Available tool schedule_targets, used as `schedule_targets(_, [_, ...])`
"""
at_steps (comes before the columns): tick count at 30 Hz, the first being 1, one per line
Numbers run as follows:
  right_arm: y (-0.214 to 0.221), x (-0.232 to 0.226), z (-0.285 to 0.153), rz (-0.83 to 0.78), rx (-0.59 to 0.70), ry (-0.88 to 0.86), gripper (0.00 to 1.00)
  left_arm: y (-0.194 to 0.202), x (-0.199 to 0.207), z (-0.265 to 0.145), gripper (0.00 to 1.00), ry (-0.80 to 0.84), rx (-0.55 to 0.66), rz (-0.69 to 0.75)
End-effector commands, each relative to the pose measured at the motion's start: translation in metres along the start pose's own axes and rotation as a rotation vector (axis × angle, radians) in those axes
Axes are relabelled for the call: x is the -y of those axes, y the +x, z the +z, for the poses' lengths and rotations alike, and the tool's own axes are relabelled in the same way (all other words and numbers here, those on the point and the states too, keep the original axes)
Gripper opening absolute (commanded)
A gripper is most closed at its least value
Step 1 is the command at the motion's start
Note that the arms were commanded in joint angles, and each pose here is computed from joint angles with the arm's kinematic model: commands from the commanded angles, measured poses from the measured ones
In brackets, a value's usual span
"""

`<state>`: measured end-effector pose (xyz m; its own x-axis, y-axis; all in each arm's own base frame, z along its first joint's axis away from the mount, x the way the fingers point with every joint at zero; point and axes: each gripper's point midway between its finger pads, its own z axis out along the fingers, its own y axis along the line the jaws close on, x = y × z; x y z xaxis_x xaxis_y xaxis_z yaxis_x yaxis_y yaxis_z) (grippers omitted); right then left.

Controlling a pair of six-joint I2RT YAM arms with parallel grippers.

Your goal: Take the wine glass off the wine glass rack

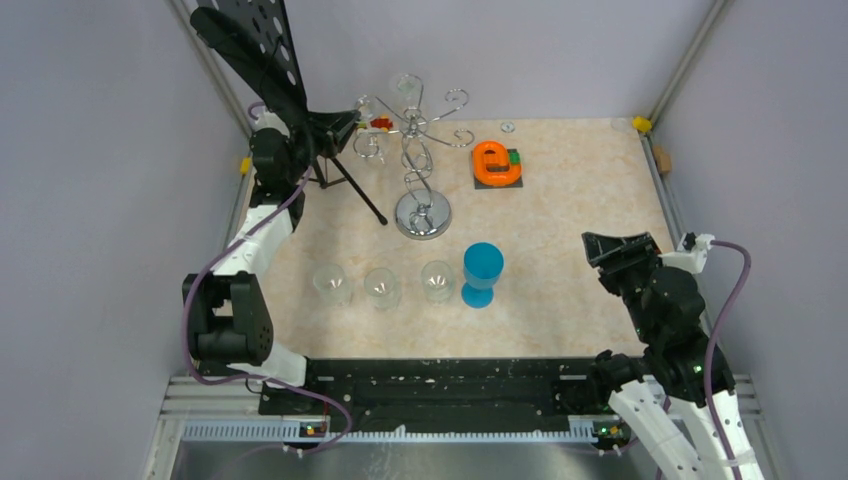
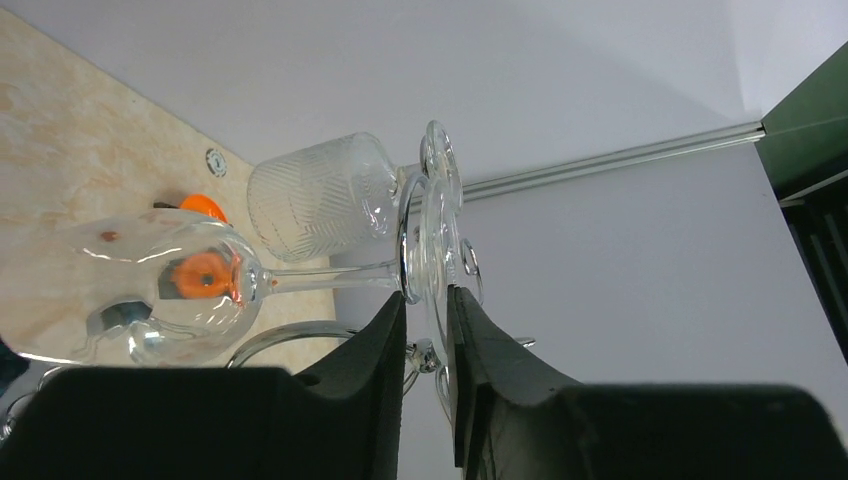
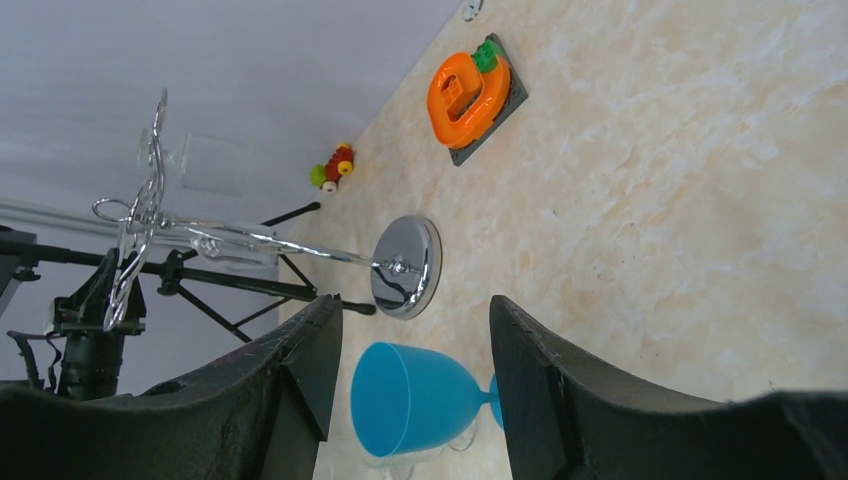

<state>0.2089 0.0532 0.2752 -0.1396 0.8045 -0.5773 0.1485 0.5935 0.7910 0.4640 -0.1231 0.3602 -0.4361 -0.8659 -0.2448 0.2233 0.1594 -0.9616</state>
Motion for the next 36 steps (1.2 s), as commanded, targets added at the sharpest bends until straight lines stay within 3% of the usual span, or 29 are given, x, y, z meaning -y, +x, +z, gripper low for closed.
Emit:
schedule_targets(1, [-0.001, -0.006, 0.004, 0.009, 0.009, -0.026, 0.57, -0.006, 0.022, -0.002, 0.24, 0.047, 0.011, 0.047])
schedule_targets(12, [0.001, -0.005, 0.007, 0.001, 0.004, -0.024, 0.57, -0.007, 0.025, -0.005, 0.21, 0.027, 0.026, 0.055])
schedule_targets(15, [0.003, -0.005, 0.008, 0.0, -0.002, -0.022, 0.57, -0.01, 0.025, -0.005, 0.28, -0.01, 0.032, 0.099])
schedule_targets(20, [0.006, -0.004, 0.01, 0.0, -0.011, -0.021, 0.57, -0.014, 0.023, -0.009, 0.29, -0.062, 0.052, 0.154])
schedule_targets(36, [0.009, -0.001, 0.012, -0.003, -0.023, -0.01, 0.56, -0.006, 0.031, -0.001, 0.0, 0.045, -0.001, 0.036])
